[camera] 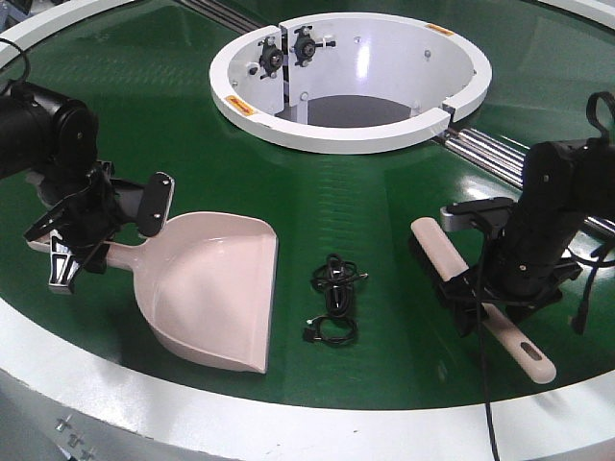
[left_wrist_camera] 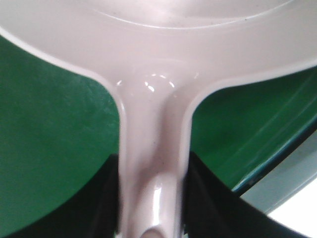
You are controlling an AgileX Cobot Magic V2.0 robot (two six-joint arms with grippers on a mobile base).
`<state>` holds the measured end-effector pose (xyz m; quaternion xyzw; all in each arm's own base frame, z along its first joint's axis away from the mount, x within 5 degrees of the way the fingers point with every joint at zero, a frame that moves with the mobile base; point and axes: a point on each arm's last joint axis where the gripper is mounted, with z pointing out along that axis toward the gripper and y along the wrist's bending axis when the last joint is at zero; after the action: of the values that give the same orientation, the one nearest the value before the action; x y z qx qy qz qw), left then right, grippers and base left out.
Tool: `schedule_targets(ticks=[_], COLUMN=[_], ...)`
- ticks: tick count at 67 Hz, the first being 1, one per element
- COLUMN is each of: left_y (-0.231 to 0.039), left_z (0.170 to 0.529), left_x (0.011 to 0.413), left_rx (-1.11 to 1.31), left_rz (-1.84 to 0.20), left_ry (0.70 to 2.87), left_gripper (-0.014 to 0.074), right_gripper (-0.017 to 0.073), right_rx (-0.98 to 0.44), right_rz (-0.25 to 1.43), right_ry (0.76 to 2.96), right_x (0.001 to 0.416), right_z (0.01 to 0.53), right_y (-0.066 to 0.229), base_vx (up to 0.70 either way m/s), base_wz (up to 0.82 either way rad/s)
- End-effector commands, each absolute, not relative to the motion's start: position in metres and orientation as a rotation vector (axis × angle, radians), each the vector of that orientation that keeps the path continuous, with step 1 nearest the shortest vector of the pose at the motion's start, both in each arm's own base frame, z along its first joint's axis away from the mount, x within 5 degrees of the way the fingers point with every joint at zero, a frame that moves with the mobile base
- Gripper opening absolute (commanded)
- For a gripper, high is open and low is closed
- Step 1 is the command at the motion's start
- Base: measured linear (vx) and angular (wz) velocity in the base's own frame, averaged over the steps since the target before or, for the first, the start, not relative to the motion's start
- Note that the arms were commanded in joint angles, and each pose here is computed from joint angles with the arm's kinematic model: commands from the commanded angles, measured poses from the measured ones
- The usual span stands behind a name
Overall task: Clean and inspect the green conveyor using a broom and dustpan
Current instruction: 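Lower the right gripper, grasp the brush handle and lift it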
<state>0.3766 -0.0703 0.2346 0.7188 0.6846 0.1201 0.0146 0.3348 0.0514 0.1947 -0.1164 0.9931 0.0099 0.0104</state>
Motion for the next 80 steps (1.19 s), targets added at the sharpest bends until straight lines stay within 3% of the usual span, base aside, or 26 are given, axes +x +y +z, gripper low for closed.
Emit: schedule_targets(ticks=[1, 19, 69, 80], left_y=[-0.072, -0.072, -0.072, -0.072], left_z=[0.265, 0.265, 0.265, 0.265], left_x=[0.374, 0.374, 0.374, 0.374], left_rx=[2.164, 2.164, 2.164, 2.164], left_rz=[0.439, 0.439, 0.439, 0.439], left_ry=[2.070, 2.070, 2.070, 2.070], left_gripper=[0.0035, 0.0035, 0.0035, 0.0035], right_gripper=[0.0523, 0.0515, 0.0460, 0.0404], right_rx=[-0.372, -0.382, -0.338, -0.339], right_rz=[0.016, 0.010, 0.010, 0.013], right_ry=[3.054, 3.148, 3.153, 3.183], right_x=[0.341, 0.345, 0.350, 0.350], right_z=[0.215, 0.204, 0.193, 0.188], right_y=[0.051, 0.051, 0.052, 0.052], base_vx=[0.00, 0.00, 0.00, 0.00], base_wz=[0.00, 0.00, 0.00, 0.00])
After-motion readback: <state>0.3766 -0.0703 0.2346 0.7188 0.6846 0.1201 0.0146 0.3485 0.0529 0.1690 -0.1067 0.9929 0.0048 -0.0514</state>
